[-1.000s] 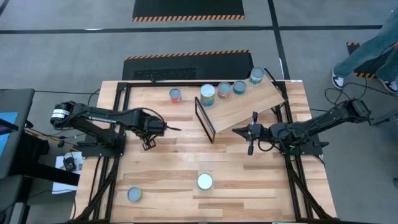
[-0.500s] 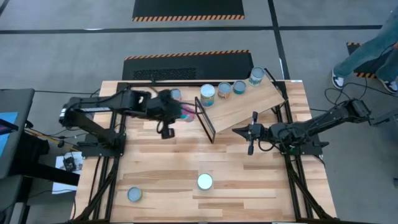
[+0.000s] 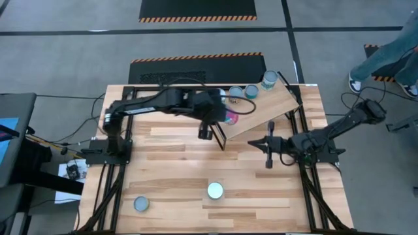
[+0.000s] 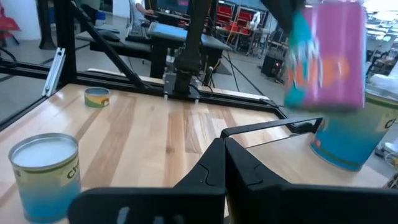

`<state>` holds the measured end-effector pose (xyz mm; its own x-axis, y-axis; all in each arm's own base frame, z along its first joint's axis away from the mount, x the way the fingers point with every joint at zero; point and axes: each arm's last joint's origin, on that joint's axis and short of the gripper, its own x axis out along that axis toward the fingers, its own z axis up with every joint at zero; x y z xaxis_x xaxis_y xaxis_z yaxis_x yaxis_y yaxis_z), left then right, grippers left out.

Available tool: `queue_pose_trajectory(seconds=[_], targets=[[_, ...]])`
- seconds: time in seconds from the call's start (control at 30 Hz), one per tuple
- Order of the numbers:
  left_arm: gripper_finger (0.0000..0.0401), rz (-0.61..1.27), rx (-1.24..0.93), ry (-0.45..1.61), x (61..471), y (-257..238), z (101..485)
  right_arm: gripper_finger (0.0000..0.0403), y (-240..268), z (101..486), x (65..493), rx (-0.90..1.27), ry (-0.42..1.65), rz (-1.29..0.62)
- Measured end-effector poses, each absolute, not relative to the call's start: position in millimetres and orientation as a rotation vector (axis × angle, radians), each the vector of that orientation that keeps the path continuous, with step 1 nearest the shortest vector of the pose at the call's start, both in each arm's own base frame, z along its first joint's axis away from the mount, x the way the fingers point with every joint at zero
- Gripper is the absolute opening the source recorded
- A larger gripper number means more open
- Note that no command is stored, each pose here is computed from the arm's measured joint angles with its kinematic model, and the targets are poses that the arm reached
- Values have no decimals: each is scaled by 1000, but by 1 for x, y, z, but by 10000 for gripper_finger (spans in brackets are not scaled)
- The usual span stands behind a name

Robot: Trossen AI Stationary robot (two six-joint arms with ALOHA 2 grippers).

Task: Pick and place cans onto a shelf
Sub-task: Put the can of chicken soup on the shelf

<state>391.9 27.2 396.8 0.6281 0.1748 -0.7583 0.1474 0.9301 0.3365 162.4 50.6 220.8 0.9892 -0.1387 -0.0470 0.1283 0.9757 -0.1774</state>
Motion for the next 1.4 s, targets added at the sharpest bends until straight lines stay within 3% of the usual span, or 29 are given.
queue_pose_trajectory(seconds=[0.33, 0.9, 1.17, 1.4], targets=[[0, -9, 421, 1025, 425, 38, 355, 11, 57, 221, 160, -217, 61, -137], [2, -37, 404, 1017, 425, 40, 354, 11, 57, 221, 160, -216, 57, -139], [42, -30, 399, 1015, 425, 40, 354, 11, 57, 221, 160, -215, 55, -138], [54, -19, 394, 1016, 425, 41, 355, 11, 57, 221, 160, -215, 55, -138]])
